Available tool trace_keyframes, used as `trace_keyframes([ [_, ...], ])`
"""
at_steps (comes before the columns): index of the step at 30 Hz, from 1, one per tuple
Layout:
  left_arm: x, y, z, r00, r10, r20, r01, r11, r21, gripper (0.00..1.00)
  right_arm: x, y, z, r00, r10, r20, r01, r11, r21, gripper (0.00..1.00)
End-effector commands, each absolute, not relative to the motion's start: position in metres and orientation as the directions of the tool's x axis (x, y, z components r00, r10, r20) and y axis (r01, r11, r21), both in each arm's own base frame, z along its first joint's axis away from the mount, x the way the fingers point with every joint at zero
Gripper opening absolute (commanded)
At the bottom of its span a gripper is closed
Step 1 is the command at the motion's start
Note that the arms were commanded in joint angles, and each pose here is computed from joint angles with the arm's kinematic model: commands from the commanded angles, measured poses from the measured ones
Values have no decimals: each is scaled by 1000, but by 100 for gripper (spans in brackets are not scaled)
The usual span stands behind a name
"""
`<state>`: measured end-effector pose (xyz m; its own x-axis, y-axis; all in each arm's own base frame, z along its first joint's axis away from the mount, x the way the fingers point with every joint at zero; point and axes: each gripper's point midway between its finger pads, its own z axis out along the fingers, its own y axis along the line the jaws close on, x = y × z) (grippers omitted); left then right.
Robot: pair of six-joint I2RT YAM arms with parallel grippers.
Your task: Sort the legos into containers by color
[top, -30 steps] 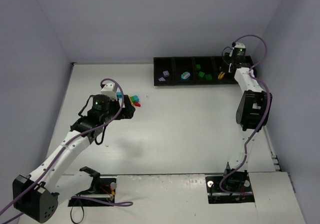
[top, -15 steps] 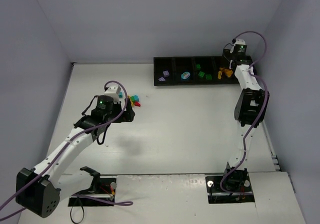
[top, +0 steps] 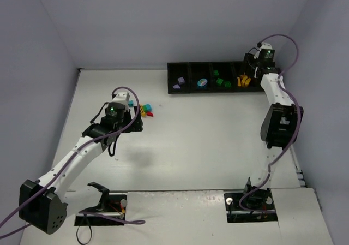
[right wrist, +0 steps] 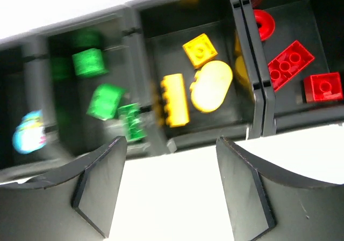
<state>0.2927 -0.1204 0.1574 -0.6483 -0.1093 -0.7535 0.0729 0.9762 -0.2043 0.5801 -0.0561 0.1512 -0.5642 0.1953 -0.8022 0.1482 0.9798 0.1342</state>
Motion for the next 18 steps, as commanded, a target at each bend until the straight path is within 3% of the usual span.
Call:
trace_keyframes([
  [1, 320, -119, 185, -583, -127, -803, 43, 981, -187, 87, 554, -25, 261, -385, 252, -888, 65, 967, 247, 64],
  [6, 343, -128, 173, -632, -115, -767, 37, 983, -178, 81, 496, 17, 295, -357, 289, -889, -18, 949, 315, 64],
  [10, 362, -129, 160, -659, -93, -746, 33, 988, -153, 73, 456, 44, 276, -419, 313, -853, -67, 925, 373, 64],
  [18, 400, -135, 140, -676, 88, -731, 176, 983, -44, 73, 390, 92, 255, -507, 316, -802, -185, 869, 459, 63],
])
